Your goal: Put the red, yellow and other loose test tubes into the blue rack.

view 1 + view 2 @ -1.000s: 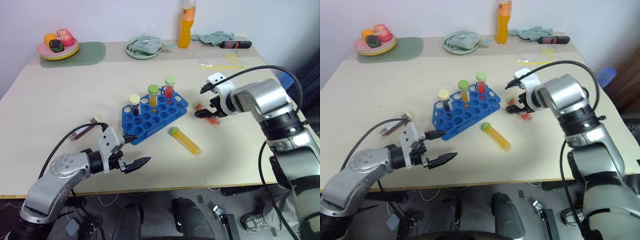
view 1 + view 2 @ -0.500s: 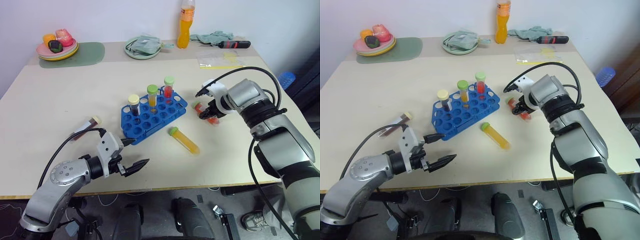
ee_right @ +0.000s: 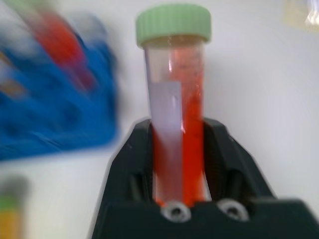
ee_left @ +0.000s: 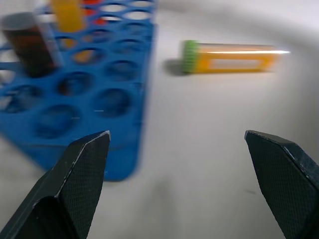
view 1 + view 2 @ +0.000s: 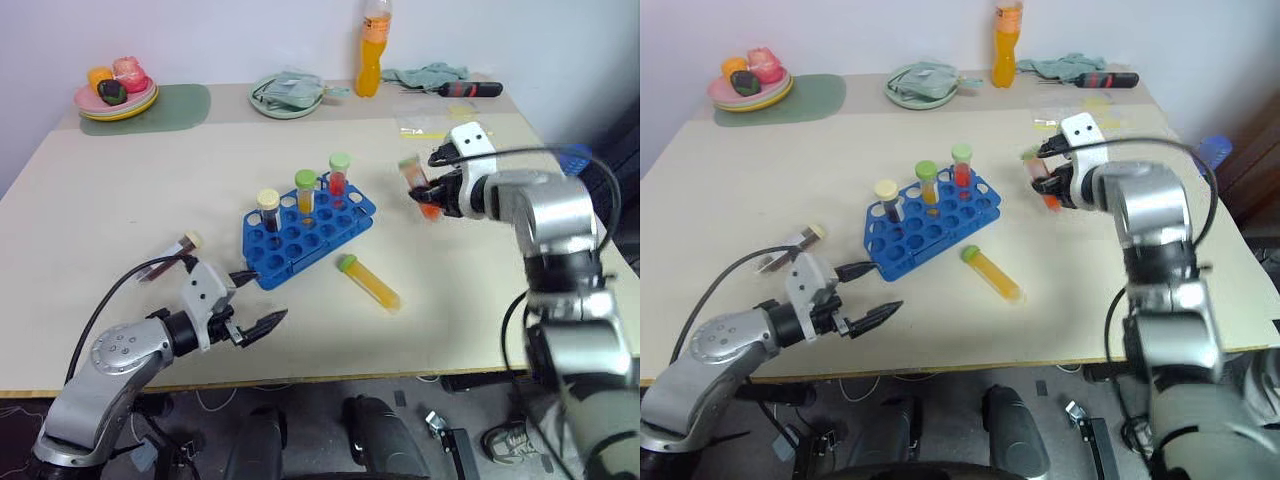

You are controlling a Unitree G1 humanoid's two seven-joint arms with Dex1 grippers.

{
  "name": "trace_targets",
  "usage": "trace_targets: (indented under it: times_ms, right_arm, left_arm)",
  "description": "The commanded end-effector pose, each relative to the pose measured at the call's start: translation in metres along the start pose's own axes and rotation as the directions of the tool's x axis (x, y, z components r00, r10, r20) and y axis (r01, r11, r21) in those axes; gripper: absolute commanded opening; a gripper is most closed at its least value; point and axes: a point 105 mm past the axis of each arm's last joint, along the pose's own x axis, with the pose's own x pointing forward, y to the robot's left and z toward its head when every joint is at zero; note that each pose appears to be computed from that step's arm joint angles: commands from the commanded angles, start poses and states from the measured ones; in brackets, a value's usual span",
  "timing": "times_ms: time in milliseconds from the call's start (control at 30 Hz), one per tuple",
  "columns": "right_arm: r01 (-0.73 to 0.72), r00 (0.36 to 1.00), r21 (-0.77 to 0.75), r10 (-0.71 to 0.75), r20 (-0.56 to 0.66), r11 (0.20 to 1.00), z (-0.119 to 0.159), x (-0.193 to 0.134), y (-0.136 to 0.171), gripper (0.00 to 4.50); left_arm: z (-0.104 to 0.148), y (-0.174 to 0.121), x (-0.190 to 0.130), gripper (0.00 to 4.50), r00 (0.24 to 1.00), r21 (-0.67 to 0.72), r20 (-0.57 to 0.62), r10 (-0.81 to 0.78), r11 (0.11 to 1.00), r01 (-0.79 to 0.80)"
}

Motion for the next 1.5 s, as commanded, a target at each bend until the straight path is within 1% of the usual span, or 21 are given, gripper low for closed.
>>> trace_targets:
  times_ms: [33, 67, 133, 233, 367, 567, 633, 867, 1000, 1233, 1333, 1400, 1500]
  right_arm:
    - [-0.030, 0.939, -0.018, 0.035, 0.341, 0.999, 0.039, -0.017, 0.039, 1.06]
    - [-0.021, 0.925, 0.012, 0.015, 0.379, 1.000, 0.034, -0.013, 0.046, 1.06]
    - [0.008, 0.909, 0.067, -0.035, 0.415, 0.998, 0.026, -0.005, 0.053, 1.06]
    - [0.046, 0.886, 0.055, -0.066, 0.458, 0.997, 0.016, 0.011, 0.063, 1.06]
    - [0.076, 0.880, 0.092, -0.110, 0.462, 0.993, 0.001, 0.030, 0.064, 1.06]
    - [0.058, 0.883, 0.132, -0.113, 0.455, 0.990, -0.008, 0.047, 0.063, 1.06]
    - [0.073, 0.889, 0.137, -0.126, 0.439, 0.988, -0.014, 0.053, 0.061, 1.06]
    - [0.041, 0.892, 0.142, -0.101, 0.441, 0.989, -0.018, 0.063, 0.066, 1.06]
    - [0.064, 0.890, 0.151, -0.125, 0.438, 0.986, -0.022, 0.069, 0.062, 1.06]
    - [0.064, 0.880, 0.170, -0.136, 0.454, 0.983, -0.025, 0.074, 0.064, 1.06]
    - [0.046, 0.879, 0.158, -0.115, 0.462, 0.986, -0.029, 0.076, 0.069, 1.06]
    - [0.039, 0.872, 0.165, -0.114, 0.475, 0.986, -0.029, 0.076, 0.070, 1.06]
    - [0.020, 0.858, 0.136, -0.087, 0.507, 0.991, -0.027, 0.073, 0.076, 1.06]
  left_arm:
    - [0.012, 0.017, -0.001, 4.50, 0.995, 0.010, 0.063, 0.071, 0.997, -0.072]
    - [0.012, 0.019, 0.001, 4.50, 0.995, 0.012, 0.065, 0.075, 0.997, -0.076]
    - [0.013, 0.021, 0.003, 4.50, 0.995, 0.012, 0.070, 0.072, 0.997, -0.073]
    - [0.020, 0.021, 0.006, 4.50, 0.994, 0.020, 0.090, 0.056, 0.998, -0.058]
    - [0.030, 0.017, 0.005, 4.50, 0.992, 0.018, 0.120, 0.028, 0.999, -0.031]
    - [0.030, 0.013, 0.001, 4.50, 0.993, 0.013, 0.113, 0.022, 1.000, -0.024]
    - [0.029, 0.010, 0.001, 4.50, 0.994, 0.009, 0.112, 0.018, 1.000, -0.019]
    - [0.029, 0.005, 0.002, 4.50, 0.994, 0.000, 0.110, 0.008, 1.000, -0.008]
    - [0.030, 0.004, 0.004, 4.50, 0.993, 0.000, 0.115, 0.002, 1.000, -0.002]
    - [0.032, 0.004, 0.004, 4.50, 0.993, 0.003, 0.116, -0.004, 1.000, 0.004]
    - [0.033, 0.003, 0.004, 4.50, 0.993, 0.005, 0.116, -0.006, 1.000, 0.006]
    - [0.033, 0.003, 0.004, 4.50, 0.993, 0.005, 0.116, -0.007, 1.000, 0.006]
    - [0.034, 0.003, 0.004, 4.50, 0.993, 0.006, 0.115, -0.005, 1.000, 0.004]
